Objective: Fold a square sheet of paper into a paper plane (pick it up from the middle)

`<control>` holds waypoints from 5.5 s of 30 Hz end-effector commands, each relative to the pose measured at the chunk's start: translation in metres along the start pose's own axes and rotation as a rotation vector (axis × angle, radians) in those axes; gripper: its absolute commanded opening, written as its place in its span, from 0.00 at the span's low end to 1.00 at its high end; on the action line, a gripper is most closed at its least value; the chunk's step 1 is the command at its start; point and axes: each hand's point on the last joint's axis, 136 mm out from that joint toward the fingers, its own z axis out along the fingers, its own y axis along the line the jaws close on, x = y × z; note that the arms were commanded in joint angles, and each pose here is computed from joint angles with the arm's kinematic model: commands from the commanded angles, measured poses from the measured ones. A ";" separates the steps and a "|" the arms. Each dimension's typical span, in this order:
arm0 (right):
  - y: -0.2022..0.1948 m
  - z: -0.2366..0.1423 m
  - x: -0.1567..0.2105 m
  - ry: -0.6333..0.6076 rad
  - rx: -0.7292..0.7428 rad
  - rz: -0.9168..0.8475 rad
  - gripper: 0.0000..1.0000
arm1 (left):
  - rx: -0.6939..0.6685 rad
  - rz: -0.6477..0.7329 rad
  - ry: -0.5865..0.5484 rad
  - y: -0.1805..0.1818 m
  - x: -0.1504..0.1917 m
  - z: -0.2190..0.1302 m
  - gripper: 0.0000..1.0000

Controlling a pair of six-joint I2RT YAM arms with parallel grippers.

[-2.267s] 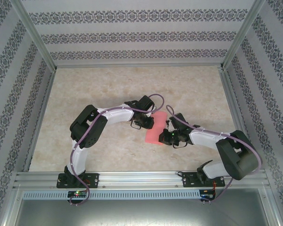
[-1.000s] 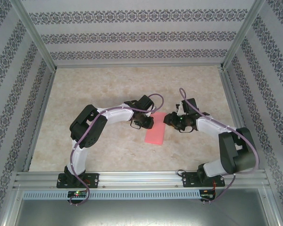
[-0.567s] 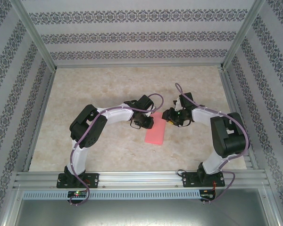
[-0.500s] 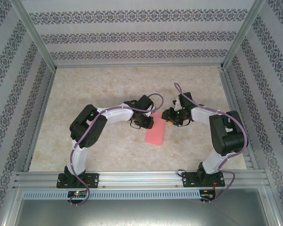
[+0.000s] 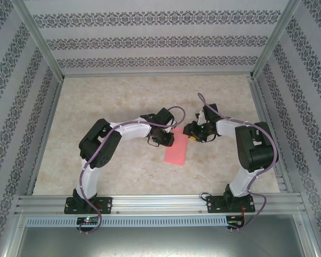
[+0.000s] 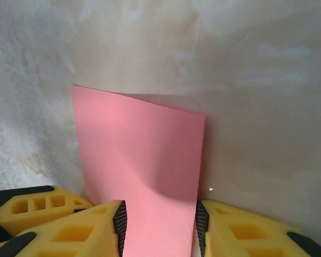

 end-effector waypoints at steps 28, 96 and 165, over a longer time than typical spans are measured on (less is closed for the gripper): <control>0.031 0.002 0.004 -0.008 -0.202 -0.091 0.22 | -0.131 -0.098 0.269 0.047 0.078 0.009 0.33; 0.179 -0.153 -0.029 -0.188 -0.702 -0.062 0.00 | 0.605 -0.306 -0.322 -0.048 -0.020 -0.179 0.48; 0.066 -0.058 -0.044 -0.127 -0.580 0.172 0.00 | 0.448 -0.347 -0.035 -0.031 0.000 -0.077 0.31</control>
